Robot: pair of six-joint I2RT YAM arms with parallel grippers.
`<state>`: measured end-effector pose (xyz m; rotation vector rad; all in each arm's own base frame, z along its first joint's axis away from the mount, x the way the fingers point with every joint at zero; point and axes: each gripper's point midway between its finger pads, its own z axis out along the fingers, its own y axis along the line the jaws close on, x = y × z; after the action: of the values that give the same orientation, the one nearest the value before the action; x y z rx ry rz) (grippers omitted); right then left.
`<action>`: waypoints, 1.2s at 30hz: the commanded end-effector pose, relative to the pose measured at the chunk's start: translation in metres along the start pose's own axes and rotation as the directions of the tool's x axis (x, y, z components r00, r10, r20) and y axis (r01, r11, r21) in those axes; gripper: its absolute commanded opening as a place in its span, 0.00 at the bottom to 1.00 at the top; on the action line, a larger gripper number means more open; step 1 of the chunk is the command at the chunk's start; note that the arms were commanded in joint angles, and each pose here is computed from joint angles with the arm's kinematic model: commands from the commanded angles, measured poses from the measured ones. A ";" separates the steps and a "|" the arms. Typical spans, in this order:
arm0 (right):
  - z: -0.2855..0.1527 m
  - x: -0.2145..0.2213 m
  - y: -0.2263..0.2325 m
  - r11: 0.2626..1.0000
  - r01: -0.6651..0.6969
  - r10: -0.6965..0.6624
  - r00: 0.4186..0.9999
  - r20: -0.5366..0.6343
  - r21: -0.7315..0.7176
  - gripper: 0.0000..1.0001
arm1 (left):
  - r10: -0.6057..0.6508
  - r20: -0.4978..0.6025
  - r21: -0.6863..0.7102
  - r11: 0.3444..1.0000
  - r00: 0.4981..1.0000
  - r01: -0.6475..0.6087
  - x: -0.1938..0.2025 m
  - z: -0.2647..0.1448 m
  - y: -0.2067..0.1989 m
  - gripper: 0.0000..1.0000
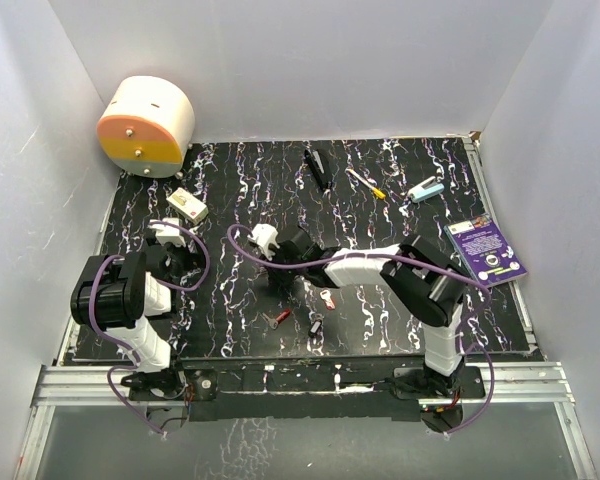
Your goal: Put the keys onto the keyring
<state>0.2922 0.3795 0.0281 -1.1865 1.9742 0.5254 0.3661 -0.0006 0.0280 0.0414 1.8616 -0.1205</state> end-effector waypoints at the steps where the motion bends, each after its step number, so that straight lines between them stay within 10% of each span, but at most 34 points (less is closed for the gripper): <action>1: 0.012 -0.017 -0.005 0.998 -0.061 0.059 0.998 0.038 0.034 0.25 | 0.015 0.042 0.014 1.000 0.999 -0.016 -0.014 0.004 -0.002 0.97; 13: -0.038 -0.045 0.033 0.983 0.062 -0.036 0.988 0.150 -0.172 0.27 | 0.015 0.042 0.014 1.000 0.999 -0.016 -0.014 0.004 -0.002 0.97; 36: 0.000 -0.060 0.033 0.907 0.335 -0.288 0.936 0.203 -0.256 0.24 | 0.015 0.041 0.014 1.000 0.999 -0.016 -0.014 0.004 -0.002 0.97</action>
<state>0.2703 0.4092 0.0529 -1.5156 1.7069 0.6981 0.3661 -0.0006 0.0281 0.0411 1.8613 -0.1207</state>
